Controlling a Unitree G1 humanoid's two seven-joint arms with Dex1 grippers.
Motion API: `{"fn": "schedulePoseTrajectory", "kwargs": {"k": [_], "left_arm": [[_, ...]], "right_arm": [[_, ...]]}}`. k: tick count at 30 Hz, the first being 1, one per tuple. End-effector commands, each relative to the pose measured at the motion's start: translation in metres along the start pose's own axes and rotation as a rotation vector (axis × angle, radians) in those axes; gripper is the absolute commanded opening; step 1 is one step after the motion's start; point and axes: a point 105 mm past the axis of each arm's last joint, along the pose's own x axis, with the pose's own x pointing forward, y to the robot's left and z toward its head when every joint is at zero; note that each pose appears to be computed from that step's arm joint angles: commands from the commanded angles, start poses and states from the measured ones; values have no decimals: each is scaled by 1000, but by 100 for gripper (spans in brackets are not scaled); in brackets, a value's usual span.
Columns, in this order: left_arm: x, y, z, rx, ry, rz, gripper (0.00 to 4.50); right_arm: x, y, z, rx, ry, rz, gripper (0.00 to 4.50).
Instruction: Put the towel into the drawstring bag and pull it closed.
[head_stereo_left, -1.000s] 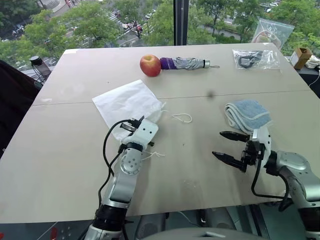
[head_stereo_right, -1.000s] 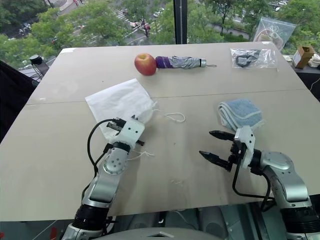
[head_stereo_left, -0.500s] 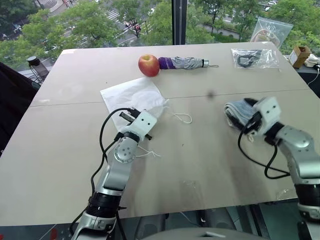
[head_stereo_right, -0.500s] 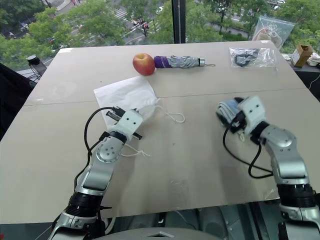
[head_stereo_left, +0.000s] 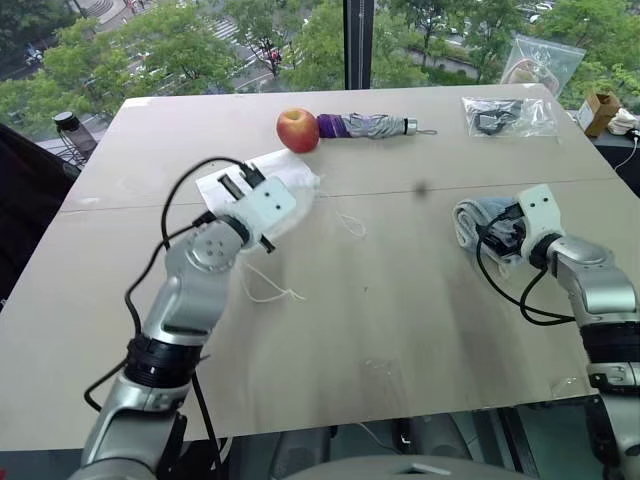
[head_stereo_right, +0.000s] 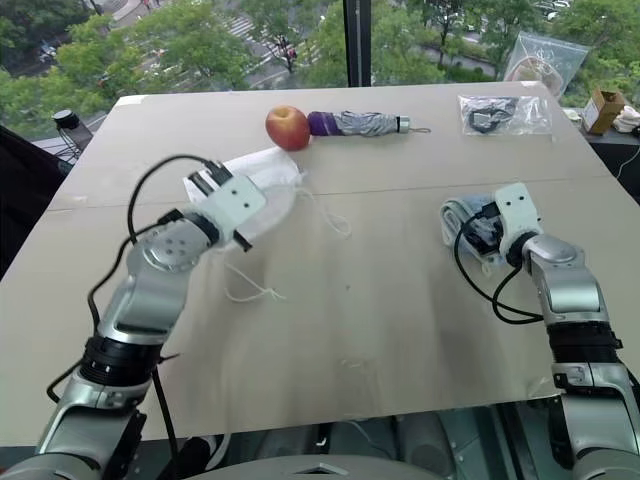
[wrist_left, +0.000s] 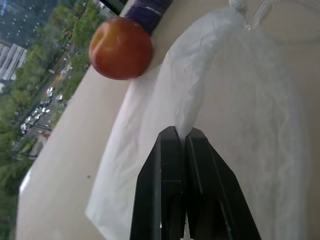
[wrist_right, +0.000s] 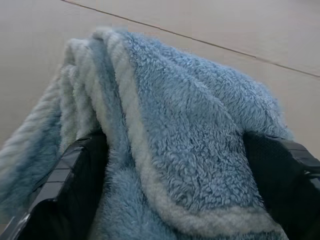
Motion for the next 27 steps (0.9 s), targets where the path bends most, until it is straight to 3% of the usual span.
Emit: {"fn": "schedulePoseTrajectory", "kwargs": {"k": [1, 6, 10, 11, 14, 16, 20, 27], "left_arm": [[-4, 12, 20, -9, -54, 3, 6], [-6, 23, 24, -53, -32, -9, 6], [-9, 27, 11, -118, 93, -49, 0], [-9, 26, 8, -129, 118, -62, 0], [-11, 22, 10, -149, 128, -110, 0], [-13, 18, 10, -170, 130, -145, 0], [-16, 10, 11, -225, 130, -212, 0], [-18, -1, 24, -486, 133, -355, 0]], "right_arm": [[-2, -10, -38, 92, 201, -56, 450], [-7, 13, -59, 237, 316, 36, 450], [-8, 27, -60, 273, 329, 98, 255], [-8, 29, -59, 274, 326, 103, 224], [-6, 34, -55, 270, 307, 130, 79], [-6, 42, -49, 264, 283, 178, 10], [-9, 68, -27, 198, 158, 339, 3], [-44, 126, 64, 252, -187, 722, 3]]}}
